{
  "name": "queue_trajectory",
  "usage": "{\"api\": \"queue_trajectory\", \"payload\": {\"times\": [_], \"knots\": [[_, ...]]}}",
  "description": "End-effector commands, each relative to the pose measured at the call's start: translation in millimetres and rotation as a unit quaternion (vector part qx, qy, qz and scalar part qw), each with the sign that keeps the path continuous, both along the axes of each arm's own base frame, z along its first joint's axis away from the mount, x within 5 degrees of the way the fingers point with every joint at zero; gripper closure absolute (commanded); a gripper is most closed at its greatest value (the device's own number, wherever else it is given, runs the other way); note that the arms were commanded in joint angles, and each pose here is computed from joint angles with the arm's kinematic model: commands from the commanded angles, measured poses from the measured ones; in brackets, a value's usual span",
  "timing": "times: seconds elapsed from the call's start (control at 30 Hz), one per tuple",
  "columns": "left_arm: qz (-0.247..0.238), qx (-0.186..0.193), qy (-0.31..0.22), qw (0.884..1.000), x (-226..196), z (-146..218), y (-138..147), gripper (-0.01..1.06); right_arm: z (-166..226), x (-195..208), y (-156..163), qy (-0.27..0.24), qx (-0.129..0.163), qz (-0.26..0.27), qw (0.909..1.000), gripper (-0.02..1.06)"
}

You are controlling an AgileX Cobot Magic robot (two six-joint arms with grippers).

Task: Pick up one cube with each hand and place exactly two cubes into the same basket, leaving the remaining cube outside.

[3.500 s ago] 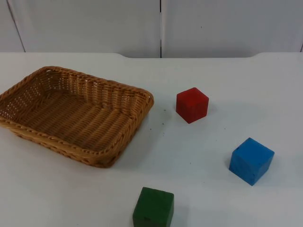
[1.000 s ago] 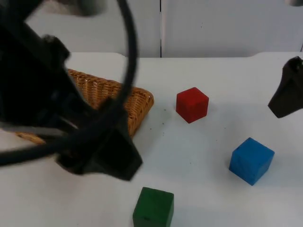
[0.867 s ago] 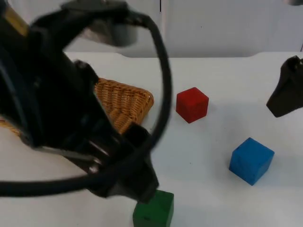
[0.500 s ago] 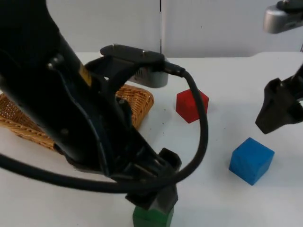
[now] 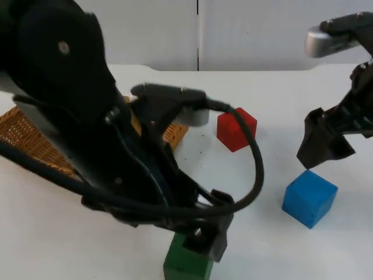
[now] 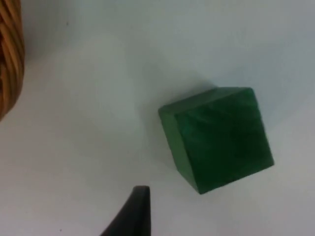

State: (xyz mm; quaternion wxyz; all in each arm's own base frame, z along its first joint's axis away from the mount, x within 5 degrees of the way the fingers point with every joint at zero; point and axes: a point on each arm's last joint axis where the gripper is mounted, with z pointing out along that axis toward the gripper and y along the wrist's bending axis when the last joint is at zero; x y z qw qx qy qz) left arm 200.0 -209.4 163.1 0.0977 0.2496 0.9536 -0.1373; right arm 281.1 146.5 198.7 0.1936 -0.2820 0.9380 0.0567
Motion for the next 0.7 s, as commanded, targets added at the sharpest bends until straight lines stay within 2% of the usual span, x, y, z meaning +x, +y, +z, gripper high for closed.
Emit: {"api": "queue_trajectory", "payload": {"times": [0.0,0.13,0.67], "knots": [[0.007,0.004,0.003,1.000,1,-6,-3,0.04,-4,4,4,-0.007,0.003,0.000,1.0000,-0.01],[0.025,0.003,0.000,1.000,6,-19,-6,0.07,-19,8,6,0.008,-0.005,0.000,1.0000,-0.01],[0.036,0.017,0.000,0.999,15,-51,-11,0.07,-64,20,11,0.030,-0.022,0.003,0.9993,-0.01]]}}
